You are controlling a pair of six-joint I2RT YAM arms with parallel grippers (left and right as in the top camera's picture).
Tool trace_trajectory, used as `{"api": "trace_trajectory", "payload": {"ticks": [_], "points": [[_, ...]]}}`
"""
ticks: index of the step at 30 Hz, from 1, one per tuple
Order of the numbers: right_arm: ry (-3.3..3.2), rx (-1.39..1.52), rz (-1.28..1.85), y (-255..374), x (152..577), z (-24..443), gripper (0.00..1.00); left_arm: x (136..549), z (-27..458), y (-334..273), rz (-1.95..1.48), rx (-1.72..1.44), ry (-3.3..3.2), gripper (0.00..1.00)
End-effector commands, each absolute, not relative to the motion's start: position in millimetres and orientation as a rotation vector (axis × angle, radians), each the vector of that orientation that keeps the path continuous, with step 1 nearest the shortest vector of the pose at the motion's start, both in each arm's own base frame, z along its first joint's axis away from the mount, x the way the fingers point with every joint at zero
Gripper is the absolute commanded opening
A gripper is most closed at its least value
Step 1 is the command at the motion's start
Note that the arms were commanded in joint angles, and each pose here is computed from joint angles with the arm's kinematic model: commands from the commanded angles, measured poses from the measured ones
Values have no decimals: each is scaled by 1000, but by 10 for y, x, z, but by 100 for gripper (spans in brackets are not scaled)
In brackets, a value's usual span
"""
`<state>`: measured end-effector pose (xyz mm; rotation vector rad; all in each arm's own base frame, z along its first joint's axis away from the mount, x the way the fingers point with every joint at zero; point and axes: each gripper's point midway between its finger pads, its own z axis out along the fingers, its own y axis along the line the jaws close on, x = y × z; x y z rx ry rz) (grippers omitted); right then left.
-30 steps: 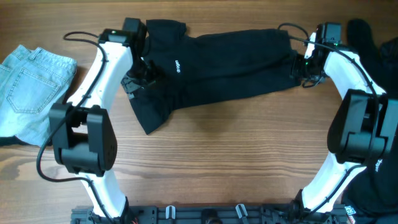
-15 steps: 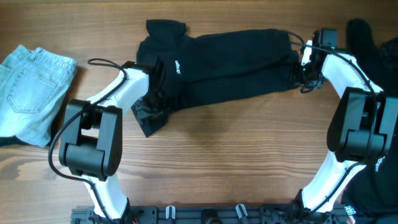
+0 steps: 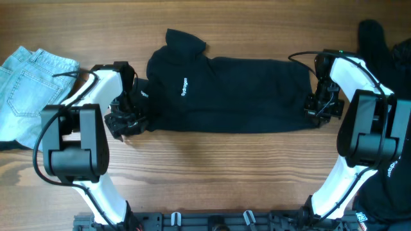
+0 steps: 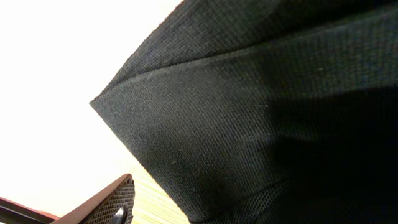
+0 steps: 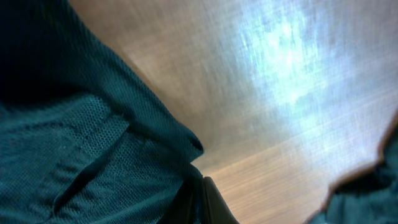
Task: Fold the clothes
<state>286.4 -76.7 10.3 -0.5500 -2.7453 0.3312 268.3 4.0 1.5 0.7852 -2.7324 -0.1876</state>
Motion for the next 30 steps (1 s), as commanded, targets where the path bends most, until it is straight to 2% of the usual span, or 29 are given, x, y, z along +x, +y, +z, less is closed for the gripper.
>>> {"api": "trace_trajectory", "payload": {"ticks": [1,3,4,5,6,7,10,11,12,17,22,30], "points": [[-2737,-613,415,-863,2806,242,4,2684,163,197,-260,759,-2796,66],[-2810,-641,402,-860,2891,402,5,2731,316,197,-243,779,-2849,70],[-2848,-649,400,-866,2935,479,9,2750,398,197,-234,788,-2875,72],[-2919,-647,391,-871,3021,601,29,2787,542,195,-214,807,-2925,78],[-3009,-649,374,-870,3140,738,69,2845,694,171,-173,827,-2983,89],[-3080,-635,342,-847,3226,847,84,2975,853,85,-61,796,-3073,97],[-3227,-573,193,-708,3399,1062,84,3527,1256,-289,384,561,-3357,100],[-3250,-578,163,-681,3425,1110,84,3656,1322,-317,431,549,-3409,100],[-3291,-583,144,-665,3458,1204,84,4001,1446,-380,512,518,-3544,98],[-3243,-553,168,-667,3308,1214,84,4692,1501,-657,667,373,-3771,96],[-3205,-545,212,-700,3211,1207,87,4987,1312,-884,741,283,-3828,97],[-3211,-532,-15,-464,3247,1192,87,5229,687,-1167,829,182,-3771,95]]}}
